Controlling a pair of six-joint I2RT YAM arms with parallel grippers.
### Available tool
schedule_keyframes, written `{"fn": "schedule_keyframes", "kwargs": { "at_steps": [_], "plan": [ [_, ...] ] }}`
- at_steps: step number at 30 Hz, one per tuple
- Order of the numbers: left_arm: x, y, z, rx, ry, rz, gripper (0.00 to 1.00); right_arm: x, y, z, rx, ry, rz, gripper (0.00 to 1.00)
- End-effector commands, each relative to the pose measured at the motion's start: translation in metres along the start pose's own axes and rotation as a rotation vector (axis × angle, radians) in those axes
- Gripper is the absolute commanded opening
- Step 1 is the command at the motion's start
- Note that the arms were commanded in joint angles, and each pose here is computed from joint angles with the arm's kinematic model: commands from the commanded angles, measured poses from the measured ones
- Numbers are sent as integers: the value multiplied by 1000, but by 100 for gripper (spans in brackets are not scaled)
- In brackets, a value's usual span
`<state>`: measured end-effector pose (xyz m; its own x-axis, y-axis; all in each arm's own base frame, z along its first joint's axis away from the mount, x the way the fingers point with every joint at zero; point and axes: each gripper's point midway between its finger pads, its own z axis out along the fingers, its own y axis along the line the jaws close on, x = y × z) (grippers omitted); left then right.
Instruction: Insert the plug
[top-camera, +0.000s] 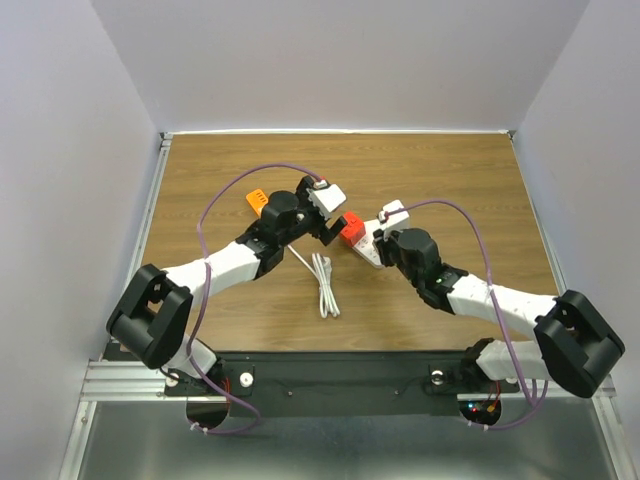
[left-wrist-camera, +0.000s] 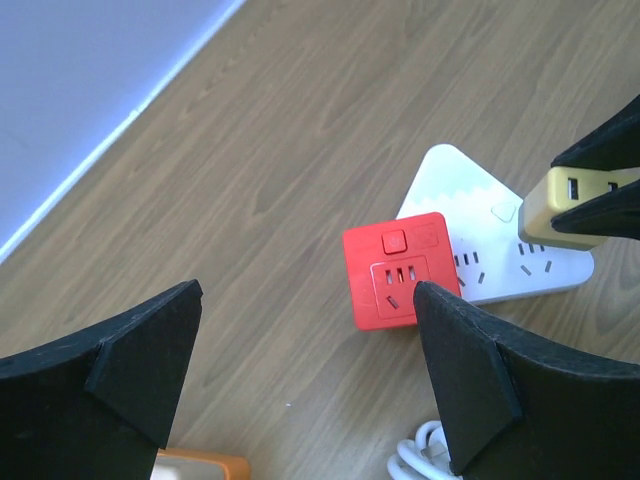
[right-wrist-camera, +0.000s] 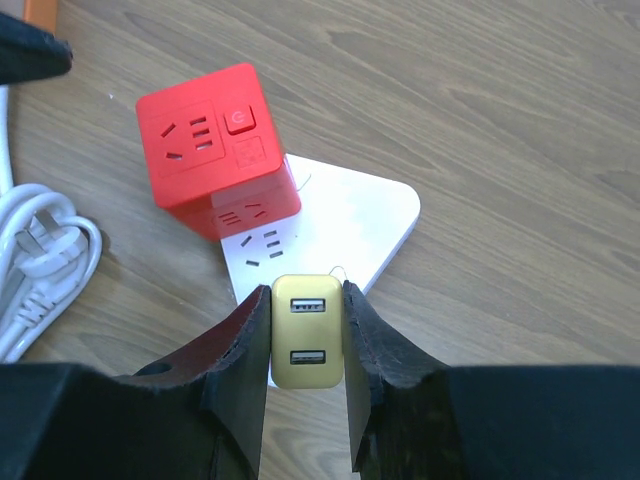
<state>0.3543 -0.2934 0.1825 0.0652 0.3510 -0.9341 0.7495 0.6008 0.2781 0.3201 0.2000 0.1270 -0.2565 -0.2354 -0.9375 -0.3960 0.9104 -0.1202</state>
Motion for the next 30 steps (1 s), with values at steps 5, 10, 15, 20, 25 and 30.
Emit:
{"fn": "schedule_keyframes", "kwargs": {
  "at_steps": [5, 10, 15, 20, 25, 30],
  "plan": [
    [-23, 2, -2, 8, -101, 15, 99, -17, 5, 9, -35, -26, -64, 0],
    [-18, 3, 1, 1, -86, 13, 99, -11, 10, 17, -60, -14, -105, 1],
    [-17, 4, 0, -2, -85, 19, 99, -9, 10, 20, -59, -8, -126, 0],
    [-15, 3, 1, 3, -80, 18, 99, -9, 6, 20, -38, -1, -127, 0],
    [-13, 0, 3, 17, -76, 21, 99, -11, 2, 16, -17, -8, -119, 0],
    [-12, 0, 4, 22, -71, 22, 98, -12, 1, 12, -15, -11, -113, 0]
  ]
}}
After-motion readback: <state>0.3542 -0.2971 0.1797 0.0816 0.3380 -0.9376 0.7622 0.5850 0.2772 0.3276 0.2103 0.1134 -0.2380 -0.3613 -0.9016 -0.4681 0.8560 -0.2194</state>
